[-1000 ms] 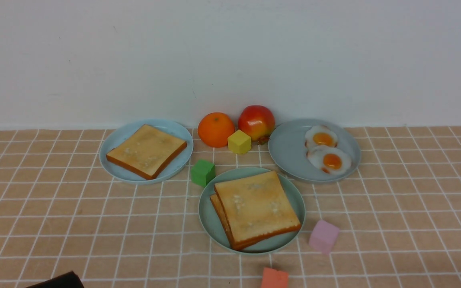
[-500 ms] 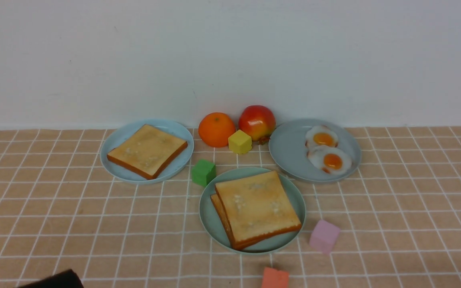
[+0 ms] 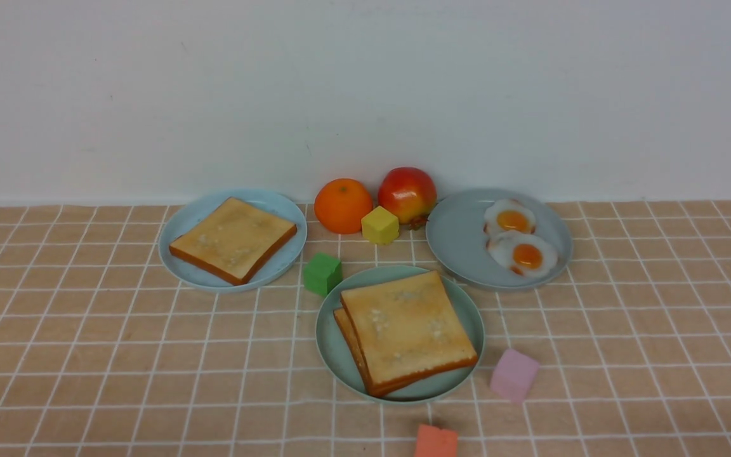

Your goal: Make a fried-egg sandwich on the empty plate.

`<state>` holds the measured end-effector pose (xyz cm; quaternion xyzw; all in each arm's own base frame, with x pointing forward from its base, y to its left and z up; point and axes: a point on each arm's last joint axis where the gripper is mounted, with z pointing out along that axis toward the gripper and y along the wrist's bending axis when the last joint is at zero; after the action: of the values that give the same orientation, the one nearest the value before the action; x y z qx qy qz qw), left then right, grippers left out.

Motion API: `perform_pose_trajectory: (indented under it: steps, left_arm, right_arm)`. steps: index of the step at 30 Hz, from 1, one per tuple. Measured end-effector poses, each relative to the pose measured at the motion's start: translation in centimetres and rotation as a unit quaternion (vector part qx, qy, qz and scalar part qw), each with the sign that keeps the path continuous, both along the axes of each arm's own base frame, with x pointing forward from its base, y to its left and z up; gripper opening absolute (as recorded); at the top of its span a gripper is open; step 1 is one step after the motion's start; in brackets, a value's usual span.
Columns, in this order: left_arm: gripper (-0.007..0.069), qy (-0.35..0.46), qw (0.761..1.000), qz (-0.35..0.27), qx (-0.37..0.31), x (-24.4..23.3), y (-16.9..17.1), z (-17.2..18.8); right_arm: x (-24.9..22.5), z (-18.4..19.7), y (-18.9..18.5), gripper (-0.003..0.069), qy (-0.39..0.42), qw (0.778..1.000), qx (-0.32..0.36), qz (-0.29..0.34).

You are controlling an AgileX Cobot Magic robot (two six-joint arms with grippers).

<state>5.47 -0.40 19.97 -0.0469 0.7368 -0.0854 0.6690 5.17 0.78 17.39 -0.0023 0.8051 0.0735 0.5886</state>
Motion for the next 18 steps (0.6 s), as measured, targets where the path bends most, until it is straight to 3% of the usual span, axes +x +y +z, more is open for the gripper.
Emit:
perform_pose_trajectory:
  steps: [5, 18]
  left_arm:
    - [-0.0013, 0.104, 0.994, 0.007, -0.027, -0.2, 0.0, -2.9]
    - [-0.0013, 0.112, 0.993, 0.009, -0.03, -0.2, 0.0, -3.0]
  right_arm:
    - [0.0, 0.0, 0.0, 0.0005, 0.0, 1.0, 0.0, 0.0]
    - [0.0, 0.0, 0.0, 0.0011, 0.0, 1.0, 0.0, 0.0]
